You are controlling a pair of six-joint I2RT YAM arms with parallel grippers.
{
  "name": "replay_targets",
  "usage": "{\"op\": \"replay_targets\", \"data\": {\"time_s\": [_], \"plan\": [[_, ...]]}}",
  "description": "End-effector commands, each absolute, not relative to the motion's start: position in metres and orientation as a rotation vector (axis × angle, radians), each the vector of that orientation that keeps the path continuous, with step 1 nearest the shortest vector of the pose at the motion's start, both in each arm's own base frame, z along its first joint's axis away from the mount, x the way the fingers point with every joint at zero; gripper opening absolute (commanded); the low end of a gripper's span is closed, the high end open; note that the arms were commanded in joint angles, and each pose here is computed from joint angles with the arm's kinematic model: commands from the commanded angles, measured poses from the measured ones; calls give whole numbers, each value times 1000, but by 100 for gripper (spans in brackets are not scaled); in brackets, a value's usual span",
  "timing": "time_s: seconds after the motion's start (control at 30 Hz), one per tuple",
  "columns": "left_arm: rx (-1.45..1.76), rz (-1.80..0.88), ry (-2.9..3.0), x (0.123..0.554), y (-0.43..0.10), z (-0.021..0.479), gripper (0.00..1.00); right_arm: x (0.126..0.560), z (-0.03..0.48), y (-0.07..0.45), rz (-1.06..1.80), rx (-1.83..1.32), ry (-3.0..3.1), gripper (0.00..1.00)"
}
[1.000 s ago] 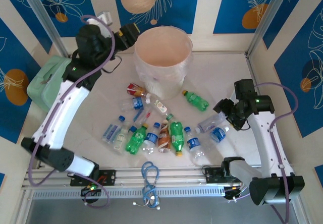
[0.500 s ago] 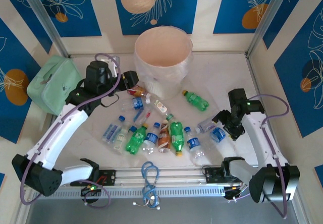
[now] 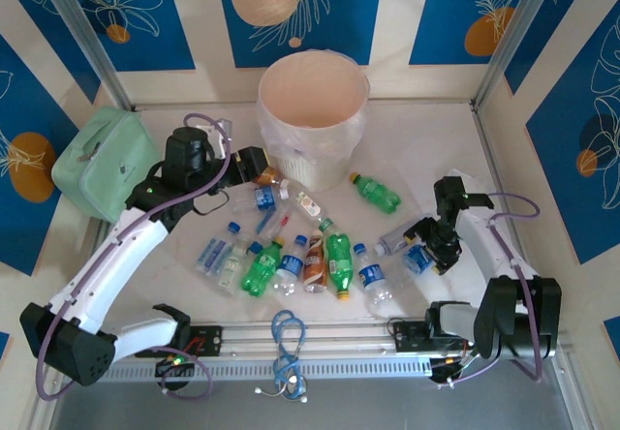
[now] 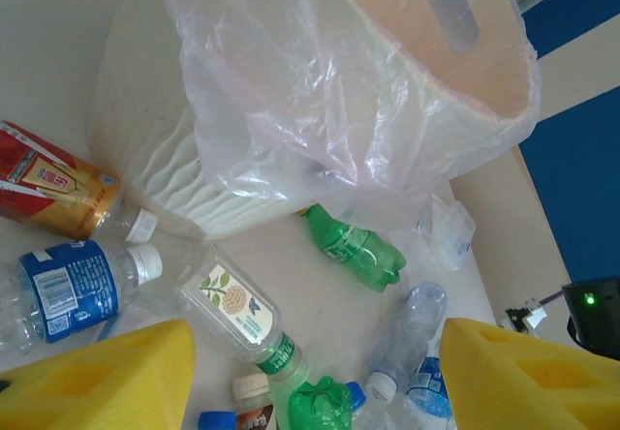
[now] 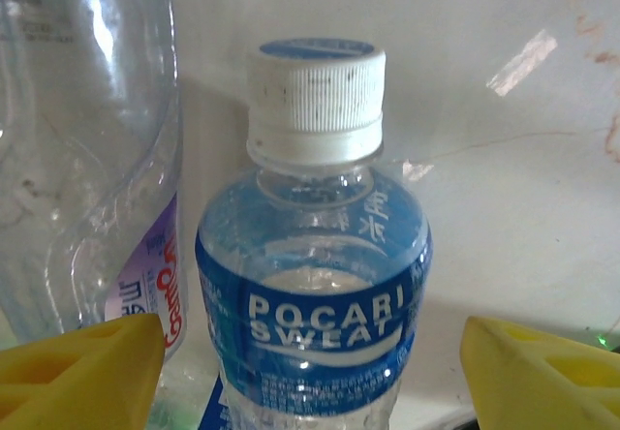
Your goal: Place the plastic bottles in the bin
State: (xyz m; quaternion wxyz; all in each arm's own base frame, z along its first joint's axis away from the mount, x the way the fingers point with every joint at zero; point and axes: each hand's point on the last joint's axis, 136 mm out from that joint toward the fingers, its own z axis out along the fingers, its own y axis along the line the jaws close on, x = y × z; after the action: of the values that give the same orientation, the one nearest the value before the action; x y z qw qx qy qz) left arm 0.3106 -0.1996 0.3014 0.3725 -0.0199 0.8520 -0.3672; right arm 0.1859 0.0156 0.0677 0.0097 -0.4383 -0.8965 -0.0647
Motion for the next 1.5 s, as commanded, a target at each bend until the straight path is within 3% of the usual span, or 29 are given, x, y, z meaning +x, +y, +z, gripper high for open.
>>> {"op": "replay_targets", "data": {"time_s": [0.0, 0.43, 0.77, 1.17, 1.3, 1.47], "plan": [[-34, -1006, 2153, 307, -209, 310, 67, 186, 62, 18, -236, -1362, -2783, 80], [-30, -1026, 2162, 306, -212, 307, 72, 188, 38, 20, -216, -1347, -2734, 79], [-33, -1011, 2175, 305, -210, 302, 72, 188, 38, 18, -202, -1345, -2738, 67], [-2, -987, 2157, 309, -210, 312, 82, 199, 93, 16, -237, -1336, -2898, 57], [28, -1031, 2136, 311, -218, 324, 83, 218, 137, 30, -447, -1308, -3048, 56], [79, -1200, 2063, 308, -238, 345, 84, 249, 211, 77, -1057, -1134, -3188, 56]]}}
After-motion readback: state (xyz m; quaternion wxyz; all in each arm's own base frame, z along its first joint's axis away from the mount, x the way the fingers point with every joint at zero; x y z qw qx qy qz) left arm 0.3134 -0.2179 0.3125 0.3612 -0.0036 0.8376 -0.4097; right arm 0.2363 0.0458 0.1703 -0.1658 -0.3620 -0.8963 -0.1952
